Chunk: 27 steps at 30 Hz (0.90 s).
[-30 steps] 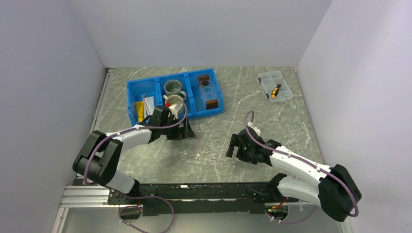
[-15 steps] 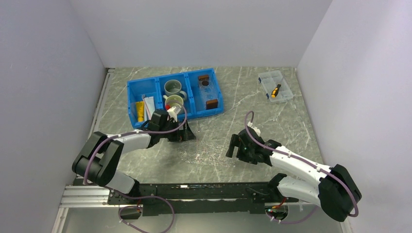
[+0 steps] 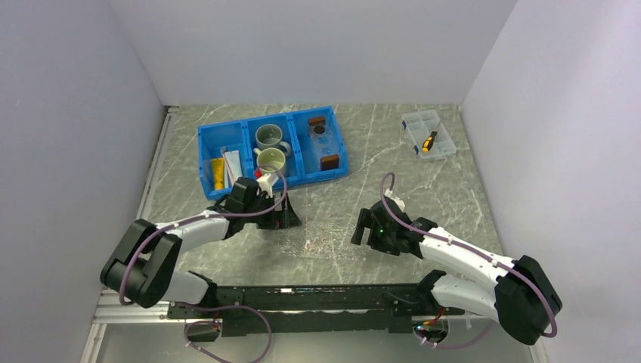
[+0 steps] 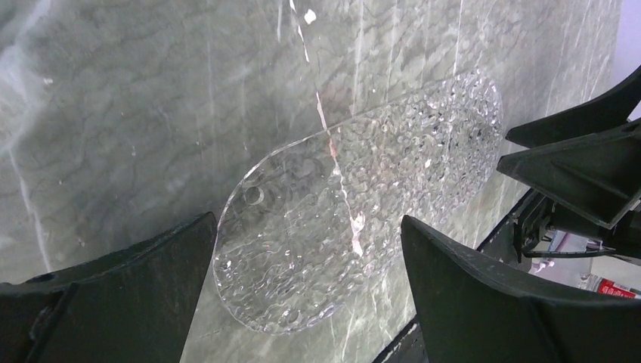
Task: Prepare toiletry sets of a toothbrush and toothpaste on the tray
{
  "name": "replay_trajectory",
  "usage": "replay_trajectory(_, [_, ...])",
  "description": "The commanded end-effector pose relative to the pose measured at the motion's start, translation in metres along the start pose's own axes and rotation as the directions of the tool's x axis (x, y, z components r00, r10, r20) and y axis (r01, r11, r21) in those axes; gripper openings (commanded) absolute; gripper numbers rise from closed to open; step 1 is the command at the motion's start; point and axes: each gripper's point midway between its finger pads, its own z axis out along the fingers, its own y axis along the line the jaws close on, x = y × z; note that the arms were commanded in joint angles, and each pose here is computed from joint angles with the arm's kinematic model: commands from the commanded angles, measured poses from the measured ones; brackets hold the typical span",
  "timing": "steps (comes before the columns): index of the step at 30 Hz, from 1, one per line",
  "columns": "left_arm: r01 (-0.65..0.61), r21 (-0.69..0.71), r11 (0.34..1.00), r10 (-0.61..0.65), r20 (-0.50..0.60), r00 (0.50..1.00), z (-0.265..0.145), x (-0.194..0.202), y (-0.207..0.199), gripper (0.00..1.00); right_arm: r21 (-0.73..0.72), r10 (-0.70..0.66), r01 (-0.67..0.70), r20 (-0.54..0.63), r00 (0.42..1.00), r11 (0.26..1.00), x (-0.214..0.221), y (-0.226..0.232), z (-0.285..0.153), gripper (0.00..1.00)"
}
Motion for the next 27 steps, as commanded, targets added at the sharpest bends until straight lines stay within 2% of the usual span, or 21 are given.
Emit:
replay_trajectory(1, [0.005, -0.014, 1.000, -0.005, -0.034, 0.999, -0.007, 0.015, 0.002, 0.99, 0.005, -0.006, 0.006, -0.006, 1.000, 1.000, 0.002, -0.003, 0.004, 1.00])
replay_trajectory(18, [-0.013, -0.012, 1.000, 0.013, -0.005, 1.000, -0.024, 0.023, -0.005, 0.99, -0.005, -0.005, 0.005, -0.011, 1.000, 1.000, 0.004, -0.002, 0.006, 1.00])
replay_trajectory(27, [-0.057, -0.123, 0.991, 0.066, 0.074, 0.995, -0.047, -0.009, -0.008, 0.99, 0.065, -0.059, 0.054, 0.082, 0.995, 0.996, -0.029, 0.001, -0.013, 1.00])
